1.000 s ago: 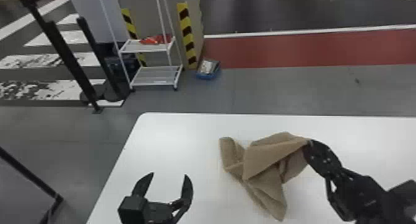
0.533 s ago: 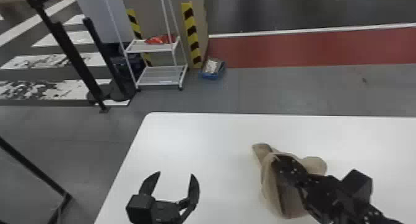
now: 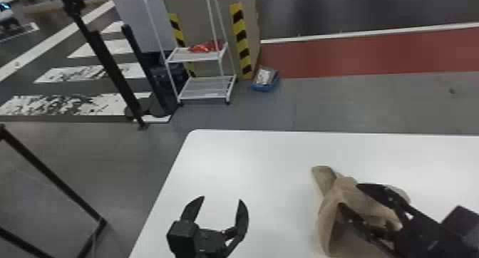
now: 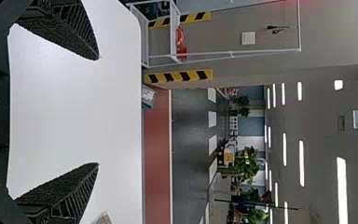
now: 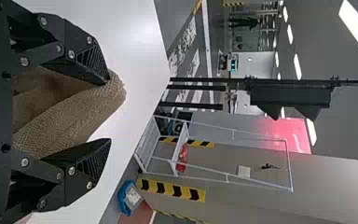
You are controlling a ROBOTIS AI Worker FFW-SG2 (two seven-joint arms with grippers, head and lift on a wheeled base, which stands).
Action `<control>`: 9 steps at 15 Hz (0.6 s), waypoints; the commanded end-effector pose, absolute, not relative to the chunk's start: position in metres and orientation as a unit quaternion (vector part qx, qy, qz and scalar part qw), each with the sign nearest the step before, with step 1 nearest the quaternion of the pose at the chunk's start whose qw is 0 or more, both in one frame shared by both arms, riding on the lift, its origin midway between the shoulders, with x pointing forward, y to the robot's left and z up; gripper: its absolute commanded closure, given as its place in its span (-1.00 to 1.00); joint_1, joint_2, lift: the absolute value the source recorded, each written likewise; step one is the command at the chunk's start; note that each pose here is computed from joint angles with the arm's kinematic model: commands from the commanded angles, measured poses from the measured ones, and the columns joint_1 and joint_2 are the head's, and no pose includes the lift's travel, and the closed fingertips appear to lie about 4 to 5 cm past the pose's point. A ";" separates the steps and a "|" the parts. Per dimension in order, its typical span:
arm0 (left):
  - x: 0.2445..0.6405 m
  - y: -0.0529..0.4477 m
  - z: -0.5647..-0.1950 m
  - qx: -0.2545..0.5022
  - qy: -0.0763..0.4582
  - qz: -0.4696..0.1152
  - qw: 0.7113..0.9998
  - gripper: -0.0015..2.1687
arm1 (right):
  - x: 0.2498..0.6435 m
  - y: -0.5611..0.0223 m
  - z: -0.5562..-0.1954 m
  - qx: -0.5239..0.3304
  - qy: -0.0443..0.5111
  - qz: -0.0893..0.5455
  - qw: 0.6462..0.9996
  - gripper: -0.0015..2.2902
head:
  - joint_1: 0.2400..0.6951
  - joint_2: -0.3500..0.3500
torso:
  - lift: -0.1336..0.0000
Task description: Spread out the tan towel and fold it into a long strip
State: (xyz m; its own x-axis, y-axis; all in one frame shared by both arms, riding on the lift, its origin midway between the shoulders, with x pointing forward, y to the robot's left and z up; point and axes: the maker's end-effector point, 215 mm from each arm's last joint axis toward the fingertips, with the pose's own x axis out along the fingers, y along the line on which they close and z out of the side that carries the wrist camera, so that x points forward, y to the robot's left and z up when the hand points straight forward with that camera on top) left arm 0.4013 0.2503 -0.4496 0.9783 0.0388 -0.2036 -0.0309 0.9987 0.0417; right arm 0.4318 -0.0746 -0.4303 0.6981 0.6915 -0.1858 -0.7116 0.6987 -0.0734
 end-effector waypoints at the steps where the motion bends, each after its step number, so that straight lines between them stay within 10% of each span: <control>1: 0.402 0.250 -0.450 0.019 0.103 0.017 0.994 -0.93 | 0.440 -0.116 -0.436 -0.072 0.079 0.347 0.932 -0.96 | 1.00 0.69 | 1.00; 9: 0.401 0.249 -0.452 0.019 0.106 0.016 0.994 -0.93 | 0.440 -0.169 -0.441 -0.051 0.072 0.308 0.947 -0.93 | 1.00 0.32 | 1.00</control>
State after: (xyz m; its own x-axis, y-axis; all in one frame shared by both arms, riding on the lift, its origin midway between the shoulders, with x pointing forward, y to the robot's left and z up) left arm 0.4013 0.2492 -0.4515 0.9773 0.0359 -0.2089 -0.0278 0.9987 0.0416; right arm 0.4413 -0.1689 -0.4302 0.8086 0.5742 -0.1286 -0.5830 0.8113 -0.0435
